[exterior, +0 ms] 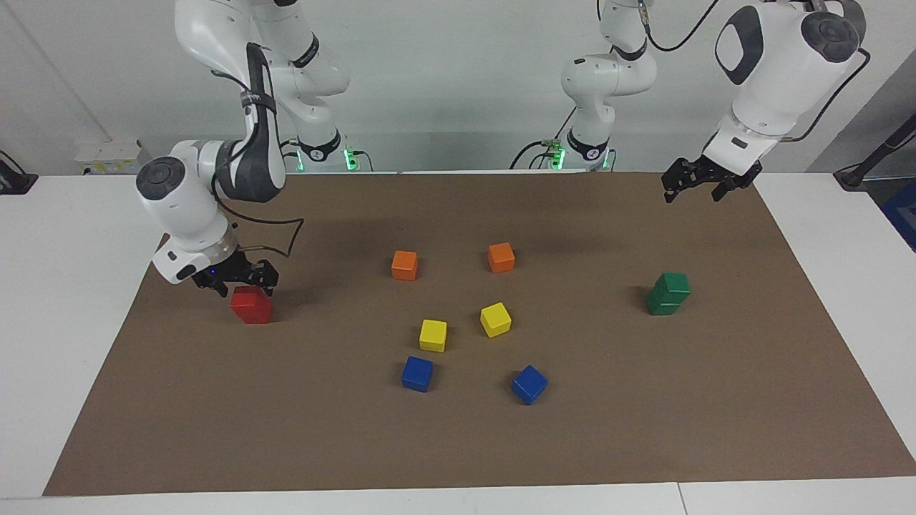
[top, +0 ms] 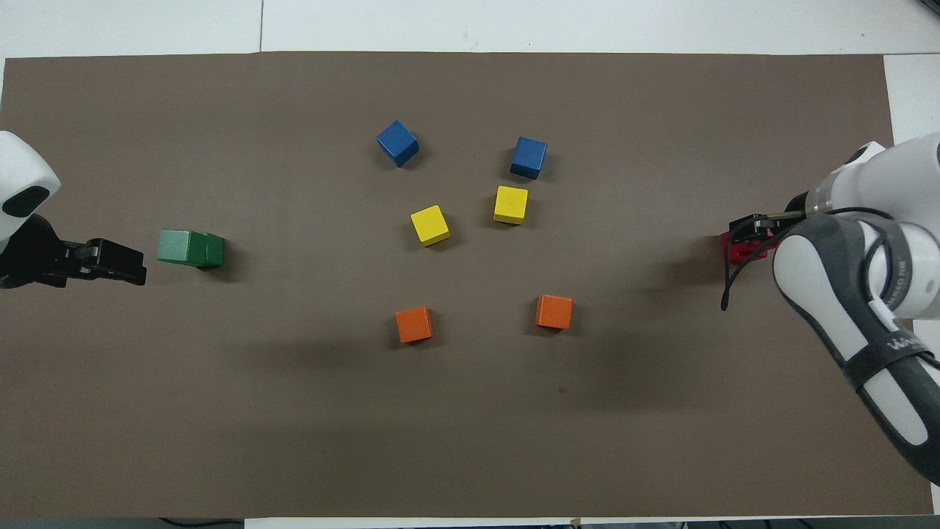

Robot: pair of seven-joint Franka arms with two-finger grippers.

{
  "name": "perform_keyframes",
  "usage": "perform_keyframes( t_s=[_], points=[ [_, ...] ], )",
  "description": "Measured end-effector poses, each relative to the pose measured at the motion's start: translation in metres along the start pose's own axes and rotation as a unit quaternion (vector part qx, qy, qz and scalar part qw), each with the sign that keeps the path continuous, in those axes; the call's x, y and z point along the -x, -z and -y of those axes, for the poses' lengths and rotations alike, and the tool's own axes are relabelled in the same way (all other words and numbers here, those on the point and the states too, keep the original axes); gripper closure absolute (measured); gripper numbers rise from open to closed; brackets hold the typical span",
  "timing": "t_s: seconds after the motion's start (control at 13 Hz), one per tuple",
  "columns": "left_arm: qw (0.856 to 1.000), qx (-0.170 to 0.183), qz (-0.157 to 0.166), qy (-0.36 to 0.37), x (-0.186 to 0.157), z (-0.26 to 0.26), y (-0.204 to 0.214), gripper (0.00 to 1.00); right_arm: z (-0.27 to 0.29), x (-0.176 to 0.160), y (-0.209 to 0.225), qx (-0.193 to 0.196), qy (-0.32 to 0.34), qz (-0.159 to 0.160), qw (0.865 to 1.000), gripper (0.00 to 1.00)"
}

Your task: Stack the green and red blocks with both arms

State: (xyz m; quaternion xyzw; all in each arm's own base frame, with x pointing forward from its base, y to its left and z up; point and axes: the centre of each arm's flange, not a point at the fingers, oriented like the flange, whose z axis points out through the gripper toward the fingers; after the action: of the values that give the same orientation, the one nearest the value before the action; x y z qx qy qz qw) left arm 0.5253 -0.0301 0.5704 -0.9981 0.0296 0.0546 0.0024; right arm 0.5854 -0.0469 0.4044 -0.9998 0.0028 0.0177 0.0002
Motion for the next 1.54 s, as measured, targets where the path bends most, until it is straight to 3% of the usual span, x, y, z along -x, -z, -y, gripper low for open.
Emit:
perform_keyframes(
  t_s=[0.31, 0.54, 0.92, 1.54],
  points=[
    [1.000, 0.002, -0.003, -0.012, -0.017, -0.011, 0.003, 0.00, 0.018, 0.014, 0.122, -0.004, 0.017, -0.018, 1.000, 0.00],
    [1.000, 0.001, 0.004, -0.023, -0.018, -0.025, 0.000, 0.00, 0.023, 0.046, 0.167, -0.008, 0.022, -0.016, 1.000, 0.00],
    [1.000, 0.001, 0.006, -0.019, -0.018, -0.020, 0.000, 0.00, 0.025, 0.062, 0.177, -0.010, 0.024, 0.006, 1.000, 0.00],
    [1.000, 0.001, -0.009, -0.016, -0.017, -0.016, 0.014, 0.00, 0.033, 0.048, 0.186, 0.004, 0.033, -0.005, 0.999, 0.00]
  ],
)
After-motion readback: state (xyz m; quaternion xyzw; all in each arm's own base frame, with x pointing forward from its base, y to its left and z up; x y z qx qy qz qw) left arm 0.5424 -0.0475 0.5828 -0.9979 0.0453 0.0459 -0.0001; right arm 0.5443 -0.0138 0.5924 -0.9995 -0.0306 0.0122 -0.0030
